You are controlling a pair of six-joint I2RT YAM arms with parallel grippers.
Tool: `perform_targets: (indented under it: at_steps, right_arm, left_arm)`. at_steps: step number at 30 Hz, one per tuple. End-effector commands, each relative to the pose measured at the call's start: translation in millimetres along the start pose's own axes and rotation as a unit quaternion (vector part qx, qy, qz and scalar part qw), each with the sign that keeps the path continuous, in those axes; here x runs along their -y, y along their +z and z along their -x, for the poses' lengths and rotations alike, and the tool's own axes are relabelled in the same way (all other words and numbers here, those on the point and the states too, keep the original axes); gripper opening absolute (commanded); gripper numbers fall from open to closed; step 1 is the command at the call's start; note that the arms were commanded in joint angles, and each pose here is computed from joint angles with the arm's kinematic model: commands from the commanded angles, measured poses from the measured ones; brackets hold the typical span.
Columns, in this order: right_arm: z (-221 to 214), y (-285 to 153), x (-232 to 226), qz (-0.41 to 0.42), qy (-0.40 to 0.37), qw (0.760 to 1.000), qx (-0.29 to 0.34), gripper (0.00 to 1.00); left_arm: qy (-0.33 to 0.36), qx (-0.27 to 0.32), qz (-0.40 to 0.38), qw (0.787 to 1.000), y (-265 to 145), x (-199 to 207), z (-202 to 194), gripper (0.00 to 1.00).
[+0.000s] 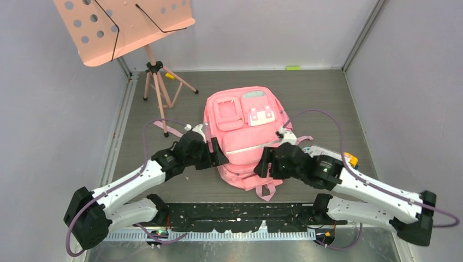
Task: Pack the student bag
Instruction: Zip the student bag at the center of the board.
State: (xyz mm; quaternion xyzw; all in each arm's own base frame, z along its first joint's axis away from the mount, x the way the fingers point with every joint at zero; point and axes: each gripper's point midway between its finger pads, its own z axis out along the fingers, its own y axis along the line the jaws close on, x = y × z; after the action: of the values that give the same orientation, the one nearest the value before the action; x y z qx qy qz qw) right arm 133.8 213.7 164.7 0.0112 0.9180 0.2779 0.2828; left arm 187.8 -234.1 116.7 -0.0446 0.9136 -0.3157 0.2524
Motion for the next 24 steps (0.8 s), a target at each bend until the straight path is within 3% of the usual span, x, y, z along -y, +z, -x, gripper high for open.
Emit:
perform_targets:
  at_steps: [1, 7, 15, 24]
  right_arm:
    - [17.2, 10.7, -43.2, -0.024, -0.049, 0.996, 0.077, 0.71]
    - [-1.6, 38.5, -85.2, -0.064, -0.145, 0.986, 0.06, 0.72]
    - [-29.8, 63.5, -99.4, -0.102, -0.208, 0.973, 0.015, 0.69]
    - [-46.1, 81.8, -87.8, -0.164, -0.242, 0.956, -0.002, 0.63]
  left_arm:
    - [-0.014, 0.018, -0.031, 0.999, 8.5, 13.5, 9.8, 0.73]
    - [-0.015, 0.01, -0.023, 1.0, 14.4, 8.7, 5.9, 0.64]
    - [-0.016, 0.017, -0.01, 1.0, 9.6, -0.9, 3.5, 0.52]
    - [-0.004, 0.021, 0.003, 1.0, -0.8, -9.1, 1.4, 0.56]
